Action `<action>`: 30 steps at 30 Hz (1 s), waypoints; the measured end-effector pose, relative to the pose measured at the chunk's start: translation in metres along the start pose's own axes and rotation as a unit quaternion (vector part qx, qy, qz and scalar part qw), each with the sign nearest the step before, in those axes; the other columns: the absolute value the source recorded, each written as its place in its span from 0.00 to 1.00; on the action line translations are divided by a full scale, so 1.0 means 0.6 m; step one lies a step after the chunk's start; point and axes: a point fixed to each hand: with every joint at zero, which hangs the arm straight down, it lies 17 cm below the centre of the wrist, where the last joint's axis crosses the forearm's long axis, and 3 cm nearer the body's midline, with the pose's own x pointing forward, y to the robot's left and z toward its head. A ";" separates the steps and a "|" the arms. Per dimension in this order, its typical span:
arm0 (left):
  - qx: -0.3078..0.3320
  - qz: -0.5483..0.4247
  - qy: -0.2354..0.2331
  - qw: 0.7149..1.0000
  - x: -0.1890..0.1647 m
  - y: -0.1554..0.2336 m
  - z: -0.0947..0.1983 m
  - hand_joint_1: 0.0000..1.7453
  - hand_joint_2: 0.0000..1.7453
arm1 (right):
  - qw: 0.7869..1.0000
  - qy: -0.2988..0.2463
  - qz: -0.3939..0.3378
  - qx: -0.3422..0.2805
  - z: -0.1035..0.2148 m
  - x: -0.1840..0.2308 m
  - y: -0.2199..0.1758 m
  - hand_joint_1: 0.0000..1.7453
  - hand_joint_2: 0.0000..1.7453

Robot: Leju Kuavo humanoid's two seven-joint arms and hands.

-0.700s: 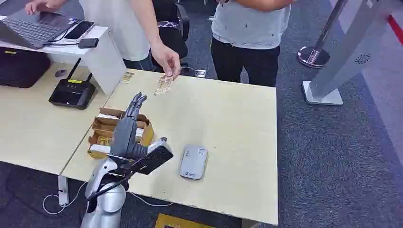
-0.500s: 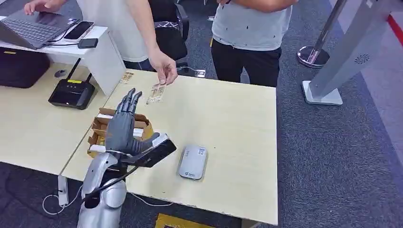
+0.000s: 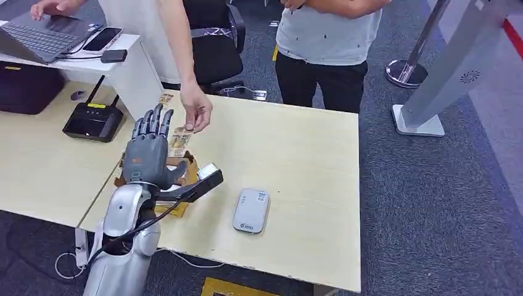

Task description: Pass the card to the sensor for recognition and then transmit it.

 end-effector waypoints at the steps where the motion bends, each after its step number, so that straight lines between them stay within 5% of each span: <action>1: -0.002 -0.001 -0.002 1.000 0.003 -0.003 0.001 0.00 1.00 | 1.000 0.000 0.001 0.000 0.000 0.000 0.000 0.00 0.00; 9: -0.011 -0.002 -0.019 1.000 0.021 -0.015 0.004 0.02 1.00 | 1.000 -0.001 0.003 0.001 0.000 0.000 0.001 0.00 0.00; 10: -0.012 -0.002 -0.019 1.000 0.022 -0.016 0.004 1.00 1.00 | 1.000 -0.001 0.004 0.001 0.000 0.000 0.001 0.00 0.00; 30: -0.011 0.009 -0.044 0.999 0.047 -0.016 0.007 1.00 1.00 | 1.000 -0.003 0.008 0.000 0.000 0.001 0.000 0.00 0.00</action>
